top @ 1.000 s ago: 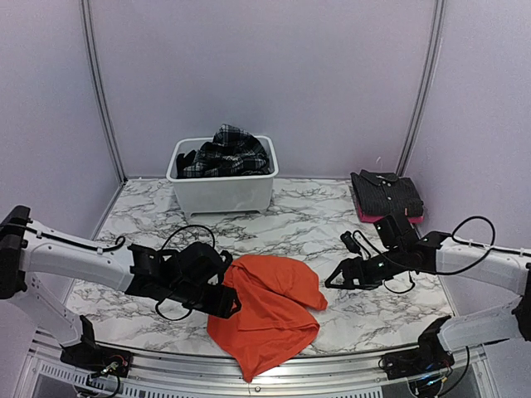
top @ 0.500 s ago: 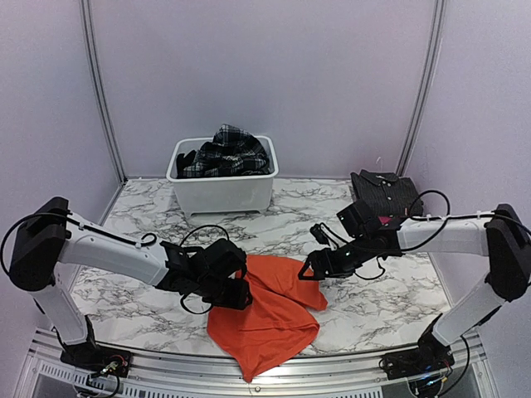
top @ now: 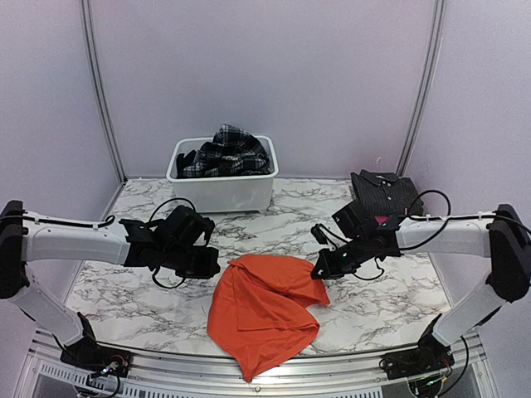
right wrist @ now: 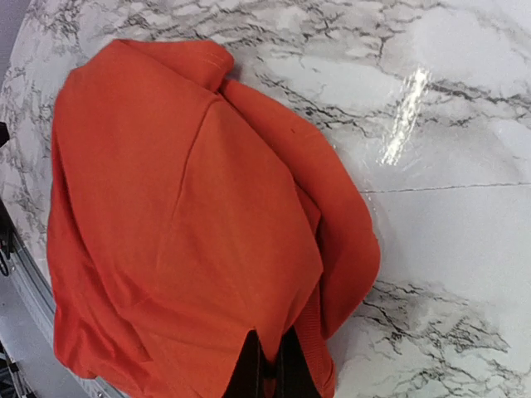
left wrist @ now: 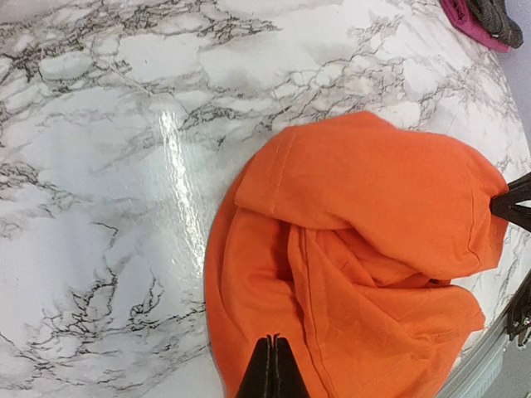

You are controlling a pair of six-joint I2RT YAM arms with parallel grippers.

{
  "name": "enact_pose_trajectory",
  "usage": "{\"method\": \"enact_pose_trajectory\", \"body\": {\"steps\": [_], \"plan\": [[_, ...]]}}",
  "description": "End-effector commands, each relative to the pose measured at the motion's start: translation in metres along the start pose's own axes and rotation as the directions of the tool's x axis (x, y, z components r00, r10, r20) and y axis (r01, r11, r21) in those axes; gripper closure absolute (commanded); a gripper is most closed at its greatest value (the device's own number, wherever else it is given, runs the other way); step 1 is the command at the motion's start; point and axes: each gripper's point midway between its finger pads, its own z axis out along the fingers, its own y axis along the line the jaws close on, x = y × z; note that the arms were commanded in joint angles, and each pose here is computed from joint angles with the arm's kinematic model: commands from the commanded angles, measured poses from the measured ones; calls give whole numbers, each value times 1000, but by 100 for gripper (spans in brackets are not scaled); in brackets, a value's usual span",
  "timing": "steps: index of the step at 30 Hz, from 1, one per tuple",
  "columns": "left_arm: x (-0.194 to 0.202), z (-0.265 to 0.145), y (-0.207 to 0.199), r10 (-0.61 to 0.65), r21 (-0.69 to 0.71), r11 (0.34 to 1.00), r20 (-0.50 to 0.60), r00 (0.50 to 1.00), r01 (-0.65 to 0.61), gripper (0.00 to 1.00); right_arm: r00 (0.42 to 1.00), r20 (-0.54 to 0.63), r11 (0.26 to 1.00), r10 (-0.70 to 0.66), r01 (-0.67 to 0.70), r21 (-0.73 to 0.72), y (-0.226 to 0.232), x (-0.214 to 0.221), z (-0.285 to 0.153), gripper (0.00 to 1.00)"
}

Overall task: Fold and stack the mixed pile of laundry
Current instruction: Flatten out the crumpled T-shirt at the center of the board.

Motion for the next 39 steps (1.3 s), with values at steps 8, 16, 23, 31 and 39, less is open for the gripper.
{"method": "enact_pose_trajectory", "body": {"steps": [8,16,23,31,39], "plan": [[37,12,-29,59,122,992,-118,991,-45,67,985,159,998,64,-63,-11,5,-17,-49,100],[70,40,-51,52,182,983,-197,979,-15,58,978,185,995,95,-95,-10,0,-16,-59,100],[99,46,-66,79,199,980,-257,963,-27,61,976,191,994,108,-110,-4,-6,-16,-62,100],[83,42,-64,107,137,988,-215,971,-79,100,969,207,991,135,-137,-2,-14,-10,-70,100],[-16,-29,-25,45,24,999,29,999,-46,100,922,350,980,165,-193,47,-28,-26,-125,100]]}}
